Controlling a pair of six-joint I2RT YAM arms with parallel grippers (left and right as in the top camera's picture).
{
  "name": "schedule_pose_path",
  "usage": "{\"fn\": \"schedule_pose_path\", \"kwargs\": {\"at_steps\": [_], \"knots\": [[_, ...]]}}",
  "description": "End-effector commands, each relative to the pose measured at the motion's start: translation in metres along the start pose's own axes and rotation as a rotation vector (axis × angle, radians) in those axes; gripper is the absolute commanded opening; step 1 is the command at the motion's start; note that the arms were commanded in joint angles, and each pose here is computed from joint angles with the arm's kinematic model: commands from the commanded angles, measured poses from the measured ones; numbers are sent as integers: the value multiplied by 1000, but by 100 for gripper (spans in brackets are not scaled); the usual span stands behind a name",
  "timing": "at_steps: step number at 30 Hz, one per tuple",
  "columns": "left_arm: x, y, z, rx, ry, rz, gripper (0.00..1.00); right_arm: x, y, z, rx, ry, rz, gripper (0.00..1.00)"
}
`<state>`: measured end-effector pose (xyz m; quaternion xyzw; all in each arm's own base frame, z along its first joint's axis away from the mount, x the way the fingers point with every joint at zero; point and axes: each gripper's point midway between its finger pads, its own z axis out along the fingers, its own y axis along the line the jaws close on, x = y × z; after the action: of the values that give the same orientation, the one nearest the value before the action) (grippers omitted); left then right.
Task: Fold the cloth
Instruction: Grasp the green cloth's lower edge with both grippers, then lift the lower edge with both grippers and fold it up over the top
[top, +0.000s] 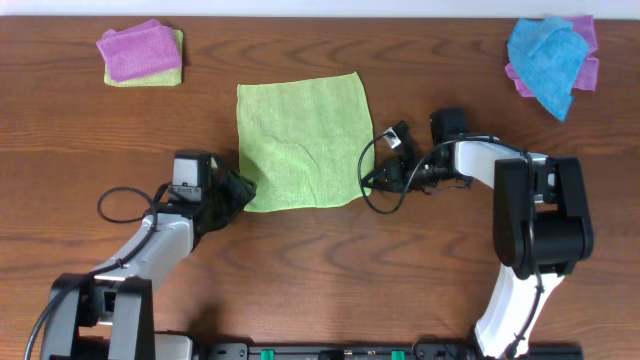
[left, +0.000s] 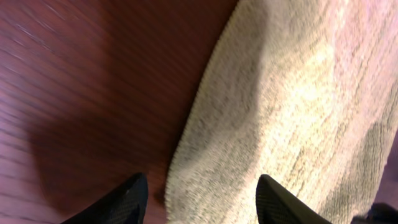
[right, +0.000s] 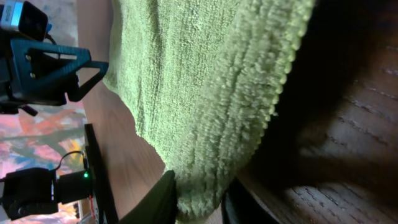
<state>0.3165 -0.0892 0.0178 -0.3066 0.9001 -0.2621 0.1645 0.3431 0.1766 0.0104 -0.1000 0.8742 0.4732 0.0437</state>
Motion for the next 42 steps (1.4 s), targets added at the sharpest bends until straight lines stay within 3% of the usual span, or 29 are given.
{"fn": "schedule_pose_path", "kwargs": {"at_steps": [1,14,16,18,20,22,24,42], "knots": [[4,3,3,-24,-1,14,54,-1,-1,3,-5,5,-9,22],[17,20,2,-95,48,-11,52,-10,-2,0,18,-6,-26,27],[18,20,2,-92,56,-13,46,-10,-3,0,22,-6,-26,27],[17,20,2,-94,50,-12,34,-10,-3,0,22,-7,-26,26],[16,21,2,-98,44,-11,27,-10,-3,0,22,-7,-26,19],[16,20,2,-96,42,-10,15,-10,-3,0,22,-7,-26,5],[15,19,2,-92,40,-9,6,-10,-3,0,22,-7,-21,1],[-37,-57,-8,177,-133,26,6,-61,35,-28,39,-27,-59,1]]}}
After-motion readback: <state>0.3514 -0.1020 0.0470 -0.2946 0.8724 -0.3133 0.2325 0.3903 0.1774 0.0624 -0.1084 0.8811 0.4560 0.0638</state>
